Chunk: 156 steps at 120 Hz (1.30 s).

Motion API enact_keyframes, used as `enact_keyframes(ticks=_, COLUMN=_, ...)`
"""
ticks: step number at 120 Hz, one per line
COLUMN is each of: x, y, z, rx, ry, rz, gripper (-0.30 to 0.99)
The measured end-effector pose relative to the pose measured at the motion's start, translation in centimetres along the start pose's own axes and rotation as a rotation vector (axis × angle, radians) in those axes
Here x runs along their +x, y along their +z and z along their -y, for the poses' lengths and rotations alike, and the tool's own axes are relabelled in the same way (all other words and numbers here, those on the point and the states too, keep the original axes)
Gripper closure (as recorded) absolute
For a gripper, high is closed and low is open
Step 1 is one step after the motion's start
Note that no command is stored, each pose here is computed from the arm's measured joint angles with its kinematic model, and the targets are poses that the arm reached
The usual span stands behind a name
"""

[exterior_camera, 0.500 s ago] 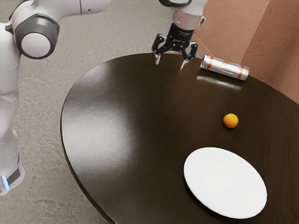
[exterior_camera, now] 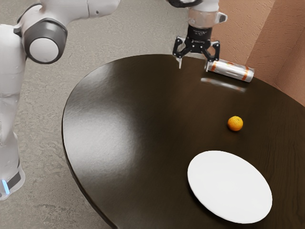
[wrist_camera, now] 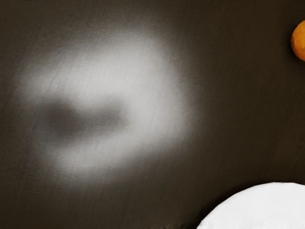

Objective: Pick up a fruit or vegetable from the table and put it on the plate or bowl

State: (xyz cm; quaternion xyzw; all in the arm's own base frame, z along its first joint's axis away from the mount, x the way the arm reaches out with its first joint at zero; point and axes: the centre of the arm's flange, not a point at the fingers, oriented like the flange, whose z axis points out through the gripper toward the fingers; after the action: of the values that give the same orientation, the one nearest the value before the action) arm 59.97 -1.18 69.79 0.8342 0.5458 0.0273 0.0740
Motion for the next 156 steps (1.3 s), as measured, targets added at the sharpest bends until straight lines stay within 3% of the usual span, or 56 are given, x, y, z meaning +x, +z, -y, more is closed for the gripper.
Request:
enact_keyframes(ticks=18, x=-1.6, y=8.0, z=-9.0, rx=-0.143, ry=0.473, rz=-0.002, gripper=0.0)
enact_keyframes(ticks=35, x=2.1, y=12.7, z=-12.0, rx=-0.261, ry=0.751, rz=-0.109, gripper=0.0)
enact_keyframes(ticks=59, x=5.1, y=18.3, z=-12.9, rx=-0.272, ry=1.08, rz=-0.193, gripper=0.0)
enact_keyframes(ticks=69, x=8.7, y=19.1, z=-11.6, rx=-0.256, ry=1.158, rz=-0.229, gripper=0.0)
enact_keyframes(ticks=76, x=11.2, y=19.9, z=-10.7, rx=-0.253, ry=1.204, rz=-0.241, gripper=0.01)
enact_keyframes(ticks=93, x=13.5, y=21.7, z=-10.2, rx=-0.256, ry=1.347, rz=-0.258, gripper=0.01)
enact_keyframes(ticks=124, x=12.3, y=24.6, z=-12.3, rx=-0.354, ry=1.589, rz=-0.295, gripper=0.01)
enact_keyframes(ticks=156, x=13.3, y=25.3, z=-12.9, rx=-0.37, ry=1.716, rz=-0.427, gripper=0.02)
